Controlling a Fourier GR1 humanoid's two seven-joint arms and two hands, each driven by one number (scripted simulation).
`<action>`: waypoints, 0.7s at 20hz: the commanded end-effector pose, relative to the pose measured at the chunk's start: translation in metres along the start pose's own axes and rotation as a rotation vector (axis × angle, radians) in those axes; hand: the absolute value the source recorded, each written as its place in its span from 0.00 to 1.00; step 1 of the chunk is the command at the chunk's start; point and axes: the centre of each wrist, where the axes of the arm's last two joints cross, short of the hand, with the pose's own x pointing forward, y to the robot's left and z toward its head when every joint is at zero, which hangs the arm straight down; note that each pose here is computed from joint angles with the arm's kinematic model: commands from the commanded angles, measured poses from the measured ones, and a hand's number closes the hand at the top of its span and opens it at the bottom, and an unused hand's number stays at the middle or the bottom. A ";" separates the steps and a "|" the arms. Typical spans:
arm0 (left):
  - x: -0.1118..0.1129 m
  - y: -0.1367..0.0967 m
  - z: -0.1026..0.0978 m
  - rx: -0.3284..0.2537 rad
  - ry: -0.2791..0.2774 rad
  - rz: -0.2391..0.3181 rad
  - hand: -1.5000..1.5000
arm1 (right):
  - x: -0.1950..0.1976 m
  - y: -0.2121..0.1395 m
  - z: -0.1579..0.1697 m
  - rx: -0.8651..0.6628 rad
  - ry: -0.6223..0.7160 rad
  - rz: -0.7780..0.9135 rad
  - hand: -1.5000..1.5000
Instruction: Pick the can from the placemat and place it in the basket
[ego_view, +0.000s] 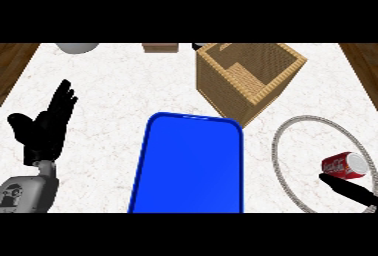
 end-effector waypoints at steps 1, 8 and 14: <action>0.011 -0.006 -0.006 0.003 0.004 -0.003 0.50 | -0.014 -0.009 -0.005 0.016 0.020 0.027 0.00; 0.011 -0.020 0.016 -0.011 -0.020 -0.013 0.50 | -0.004 0.022 -0.027 0.035 0.011 0.030 0.00; 0.001 -0.002 0.002 -0.002 0.012 -0.007 0.50 | -0.003 0.039 -0.017 0.038 0.030 0.051 0.00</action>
